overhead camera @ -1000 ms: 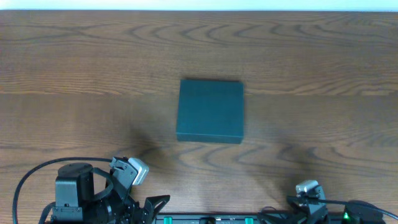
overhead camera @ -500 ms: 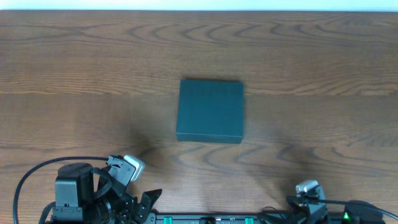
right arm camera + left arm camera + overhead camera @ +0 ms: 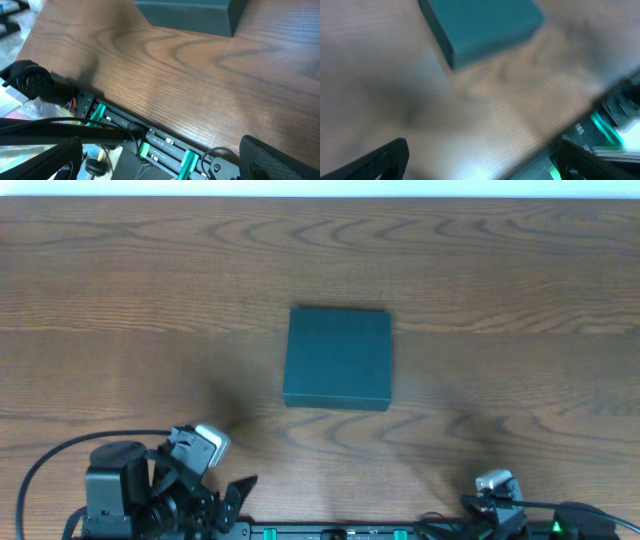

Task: Pack container

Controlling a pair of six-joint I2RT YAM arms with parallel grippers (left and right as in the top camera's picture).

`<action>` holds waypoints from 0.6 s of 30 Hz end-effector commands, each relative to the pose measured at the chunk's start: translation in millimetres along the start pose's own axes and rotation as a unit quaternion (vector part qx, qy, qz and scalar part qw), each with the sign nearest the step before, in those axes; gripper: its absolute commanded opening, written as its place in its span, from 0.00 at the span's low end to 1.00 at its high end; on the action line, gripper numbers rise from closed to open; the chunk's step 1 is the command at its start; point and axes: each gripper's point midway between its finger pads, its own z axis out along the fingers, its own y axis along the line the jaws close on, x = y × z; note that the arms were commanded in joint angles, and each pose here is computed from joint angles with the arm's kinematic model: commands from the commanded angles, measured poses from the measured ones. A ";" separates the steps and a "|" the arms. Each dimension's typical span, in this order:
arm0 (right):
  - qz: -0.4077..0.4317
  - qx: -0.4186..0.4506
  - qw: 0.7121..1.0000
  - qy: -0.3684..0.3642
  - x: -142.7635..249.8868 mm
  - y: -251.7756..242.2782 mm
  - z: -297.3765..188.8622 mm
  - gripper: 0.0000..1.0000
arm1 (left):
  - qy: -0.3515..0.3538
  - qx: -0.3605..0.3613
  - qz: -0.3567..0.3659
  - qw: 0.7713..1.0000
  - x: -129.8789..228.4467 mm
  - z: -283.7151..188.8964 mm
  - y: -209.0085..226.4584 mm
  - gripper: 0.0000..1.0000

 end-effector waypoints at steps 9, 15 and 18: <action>0.002 0.003 1.000 -0.002 0.8 -1.2 1.0 0.99 | -0.152 -0.189 -0.071 0.968 -33.2 3.6 77.3 0.95; 0.003 0.003 1.000 -0.002 0.9 -1.2 1.0 0.99 | -0.161 -0.242 -0.100 0.952 -9.9 23.3 106.3 0.95; 0.003 0.003 1.000 -0.002 0.9 -1.2 1.0 0.99 | -0.161 -0.263 -0.123 0.943 3.5 32.8 119.0 0.95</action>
